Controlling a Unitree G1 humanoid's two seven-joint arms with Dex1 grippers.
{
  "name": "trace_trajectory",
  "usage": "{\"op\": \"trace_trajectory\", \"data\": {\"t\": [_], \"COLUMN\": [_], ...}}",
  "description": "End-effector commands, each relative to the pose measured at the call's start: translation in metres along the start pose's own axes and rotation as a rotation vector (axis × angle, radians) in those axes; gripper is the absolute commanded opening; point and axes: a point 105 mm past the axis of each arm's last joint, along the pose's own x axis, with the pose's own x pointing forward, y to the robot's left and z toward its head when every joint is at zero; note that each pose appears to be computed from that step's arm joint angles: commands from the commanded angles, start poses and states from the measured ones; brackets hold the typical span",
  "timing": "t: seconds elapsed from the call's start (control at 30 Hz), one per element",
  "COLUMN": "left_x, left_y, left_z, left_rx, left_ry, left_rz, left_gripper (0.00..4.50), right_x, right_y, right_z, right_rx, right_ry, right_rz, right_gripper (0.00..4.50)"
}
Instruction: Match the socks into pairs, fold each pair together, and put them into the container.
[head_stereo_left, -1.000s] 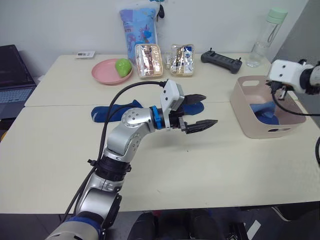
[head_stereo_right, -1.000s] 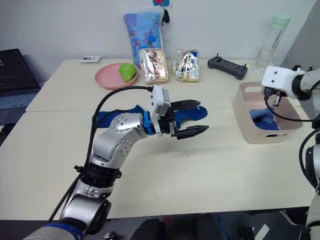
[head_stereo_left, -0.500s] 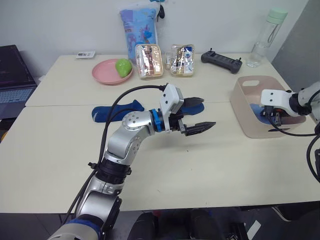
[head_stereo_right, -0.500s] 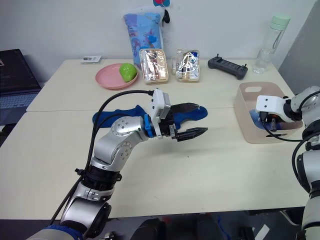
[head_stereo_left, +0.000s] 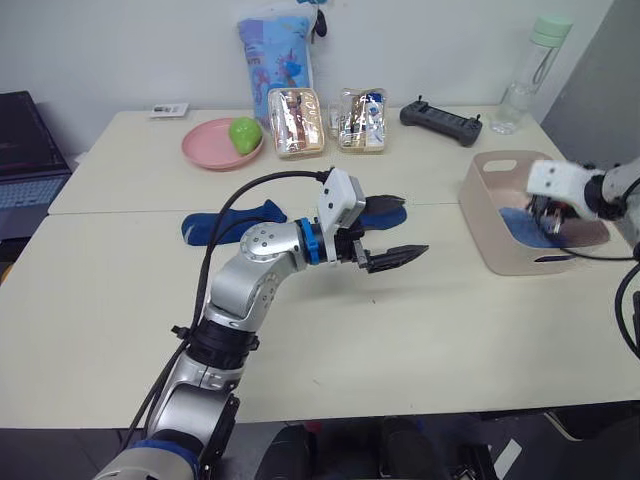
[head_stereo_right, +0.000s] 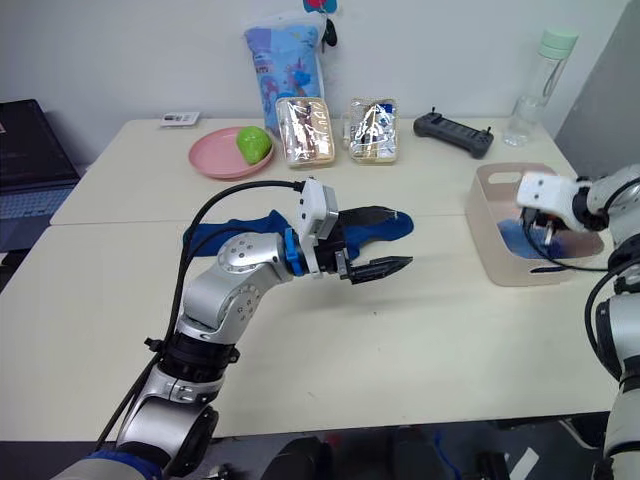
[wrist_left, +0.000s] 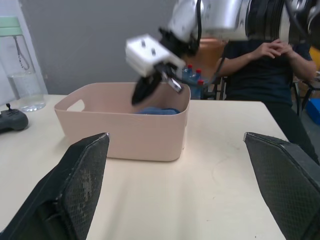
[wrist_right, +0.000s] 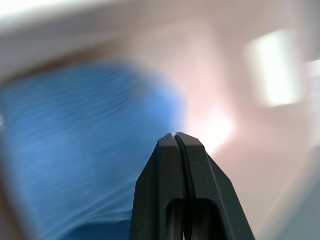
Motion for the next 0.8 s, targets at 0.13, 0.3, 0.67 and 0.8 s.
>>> {"op": "trace_trajectory", "data": {"t": [0.13, 0.3, 0.67, 0.8], "left_x": [-0.029, -0.082, -0.168, -0.194], "left_y": [0.021, 0.055, 0.041, 0.006], "left_z": [0.013, 0.003, -0.044, -0.077], "left_rx": [0.085, 0.090, 0.022, -0.079], "left_ry": [-0.022, 0.010, 0.133, 0.149], "left_rz": [0.128, 0.395, 0.698, 0.838], "left_gripper": [4.50, 4.50, 4.50, 4.50], "right_x": [-0.032, -0.032, -0.015, -0.005], "right_y": [-0.046, 0.008, 0.163, 0.211], "right_z": [0.057, 0.104, 0.108, 0.080], "right_rx": [0.111, 0.278, 0.518, 0.622], "right_ry": [-0.351, -0.650, -0.607, -0.521], "right_rz": [-0.240, -0.192, -0.123, -0.154], "right_gripper": [0.96, 2.68, 4.45, 4.45]}}
